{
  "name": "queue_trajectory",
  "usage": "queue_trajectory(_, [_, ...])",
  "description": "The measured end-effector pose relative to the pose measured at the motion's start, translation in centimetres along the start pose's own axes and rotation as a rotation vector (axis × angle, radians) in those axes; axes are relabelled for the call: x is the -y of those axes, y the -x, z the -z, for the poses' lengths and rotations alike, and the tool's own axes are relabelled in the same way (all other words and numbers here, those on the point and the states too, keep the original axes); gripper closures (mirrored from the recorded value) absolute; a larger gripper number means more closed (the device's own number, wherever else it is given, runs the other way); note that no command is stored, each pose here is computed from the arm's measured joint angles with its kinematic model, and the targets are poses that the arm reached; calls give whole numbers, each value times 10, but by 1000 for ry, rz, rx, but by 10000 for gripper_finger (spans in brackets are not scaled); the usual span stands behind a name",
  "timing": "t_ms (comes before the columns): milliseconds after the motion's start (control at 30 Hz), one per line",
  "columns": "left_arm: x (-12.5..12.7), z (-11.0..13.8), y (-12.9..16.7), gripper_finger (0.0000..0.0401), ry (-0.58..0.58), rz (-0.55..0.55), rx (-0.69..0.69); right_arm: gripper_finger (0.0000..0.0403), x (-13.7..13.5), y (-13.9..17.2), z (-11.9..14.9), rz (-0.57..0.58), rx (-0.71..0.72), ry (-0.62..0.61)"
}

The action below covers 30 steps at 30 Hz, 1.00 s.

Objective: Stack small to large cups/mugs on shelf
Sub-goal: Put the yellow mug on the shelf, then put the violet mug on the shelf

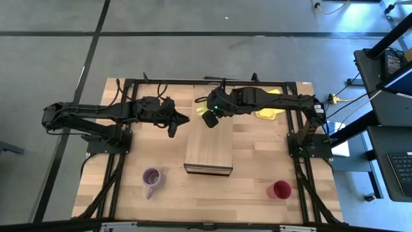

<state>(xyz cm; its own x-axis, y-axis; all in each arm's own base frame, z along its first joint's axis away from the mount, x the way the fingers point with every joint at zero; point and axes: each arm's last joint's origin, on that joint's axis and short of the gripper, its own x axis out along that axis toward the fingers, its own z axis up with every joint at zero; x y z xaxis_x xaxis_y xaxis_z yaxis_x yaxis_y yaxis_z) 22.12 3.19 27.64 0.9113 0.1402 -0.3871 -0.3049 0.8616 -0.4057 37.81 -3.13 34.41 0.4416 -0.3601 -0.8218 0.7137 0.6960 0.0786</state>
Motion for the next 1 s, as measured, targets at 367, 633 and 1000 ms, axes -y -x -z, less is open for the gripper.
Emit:
queue_trajectory(367, [0, 0, 0, 349, 0, 0, 0, 393, -10, 4, 8, -42, -24, -25])
queue_trajectory(633, [0, 0, 0, 349, 0, 0, 0, 393, -14, 6, 11, -45, -22, -35])
queue_trajectory(1000, [0, 0, 0, 349, 0, 0, 0, 393, -11, 10, 7, 26, 58, 9])
